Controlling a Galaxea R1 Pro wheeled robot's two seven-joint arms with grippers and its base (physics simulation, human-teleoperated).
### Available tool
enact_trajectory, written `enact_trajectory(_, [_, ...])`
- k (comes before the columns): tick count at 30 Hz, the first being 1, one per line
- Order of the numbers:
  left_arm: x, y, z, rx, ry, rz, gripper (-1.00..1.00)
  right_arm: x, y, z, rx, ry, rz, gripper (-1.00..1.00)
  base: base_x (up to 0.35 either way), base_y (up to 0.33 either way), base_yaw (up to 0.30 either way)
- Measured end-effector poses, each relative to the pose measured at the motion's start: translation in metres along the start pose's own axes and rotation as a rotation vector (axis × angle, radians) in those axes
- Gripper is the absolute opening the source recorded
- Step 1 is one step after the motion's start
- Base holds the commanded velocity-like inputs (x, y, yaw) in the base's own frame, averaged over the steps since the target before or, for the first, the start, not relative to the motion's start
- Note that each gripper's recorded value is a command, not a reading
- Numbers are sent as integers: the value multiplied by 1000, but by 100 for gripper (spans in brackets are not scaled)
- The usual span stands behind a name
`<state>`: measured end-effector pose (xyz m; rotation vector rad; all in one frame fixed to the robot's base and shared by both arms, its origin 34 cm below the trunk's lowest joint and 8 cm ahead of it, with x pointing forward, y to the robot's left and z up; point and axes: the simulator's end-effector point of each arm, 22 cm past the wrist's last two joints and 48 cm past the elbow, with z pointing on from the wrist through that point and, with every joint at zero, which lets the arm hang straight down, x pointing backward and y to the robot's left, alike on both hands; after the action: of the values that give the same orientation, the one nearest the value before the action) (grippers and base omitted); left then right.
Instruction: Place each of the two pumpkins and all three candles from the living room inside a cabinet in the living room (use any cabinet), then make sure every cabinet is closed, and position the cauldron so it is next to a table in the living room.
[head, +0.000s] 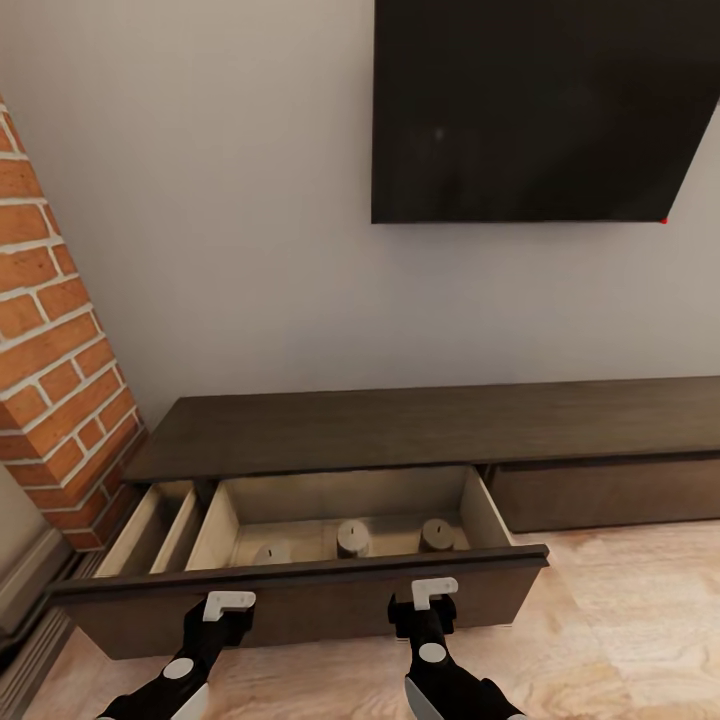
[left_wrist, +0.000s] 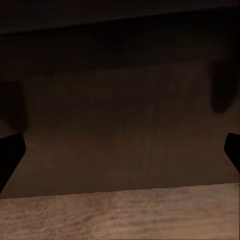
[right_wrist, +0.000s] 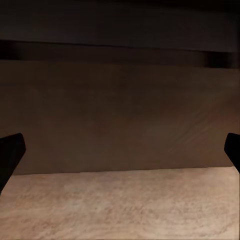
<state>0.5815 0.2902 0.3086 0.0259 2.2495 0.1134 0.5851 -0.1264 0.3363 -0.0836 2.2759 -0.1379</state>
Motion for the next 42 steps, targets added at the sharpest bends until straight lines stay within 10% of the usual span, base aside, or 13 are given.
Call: enact_trajectory(42, [0,0,0,1,0,2,100,0,0,0,0,0,0,100,237,0,0])
